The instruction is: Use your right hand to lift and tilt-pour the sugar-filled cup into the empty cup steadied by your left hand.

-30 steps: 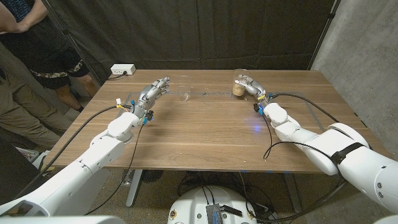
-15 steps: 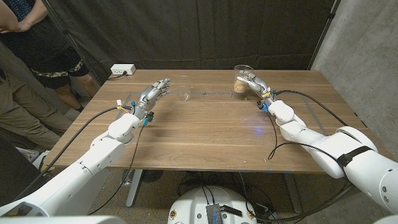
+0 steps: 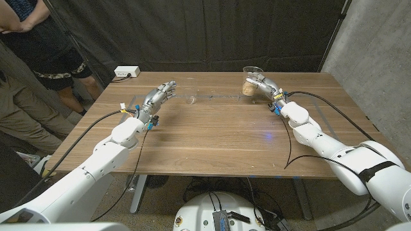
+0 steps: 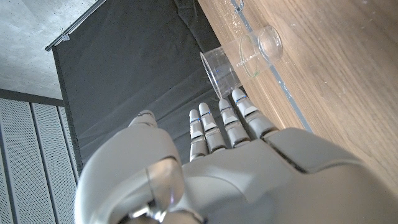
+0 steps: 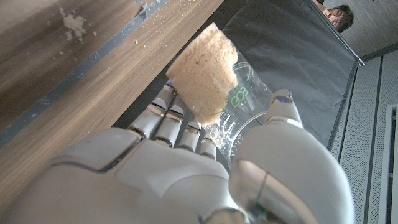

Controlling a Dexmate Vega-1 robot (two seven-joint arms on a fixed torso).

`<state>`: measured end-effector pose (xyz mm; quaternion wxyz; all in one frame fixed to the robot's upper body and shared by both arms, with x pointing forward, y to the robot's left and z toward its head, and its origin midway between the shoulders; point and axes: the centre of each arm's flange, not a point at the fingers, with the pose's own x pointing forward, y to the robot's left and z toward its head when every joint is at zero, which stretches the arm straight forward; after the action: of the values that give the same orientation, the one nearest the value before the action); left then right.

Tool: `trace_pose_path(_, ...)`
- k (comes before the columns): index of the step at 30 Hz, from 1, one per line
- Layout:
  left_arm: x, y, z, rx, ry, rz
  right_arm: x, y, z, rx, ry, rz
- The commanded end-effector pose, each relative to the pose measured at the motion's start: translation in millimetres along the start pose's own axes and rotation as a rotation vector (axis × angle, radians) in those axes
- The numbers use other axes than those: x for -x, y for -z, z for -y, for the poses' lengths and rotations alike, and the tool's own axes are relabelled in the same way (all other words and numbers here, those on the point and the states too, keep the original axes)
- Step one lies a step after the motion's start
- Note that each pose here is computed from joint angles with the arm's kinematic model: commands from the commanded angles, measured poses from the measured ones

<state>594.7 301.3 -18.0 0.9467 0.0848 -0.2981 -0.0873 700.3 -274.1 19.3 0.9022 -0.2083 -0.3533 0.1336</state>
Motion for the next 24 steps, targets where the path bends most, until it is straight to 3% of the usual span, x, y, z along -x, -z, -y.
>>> trace_pose_path(1, 0.0, -0.6, 0.9, -0.002, 0.003, 0.002, 6.9, -10.1, 7.6, -0.017, -0.034, -0.016)
trace_pose_path(24, -1.4, -5.1, 4.2, -0.029, 0.016, 0.004, 26.3, -14.3, 25.1, -0.017, 0.020, -0.012)
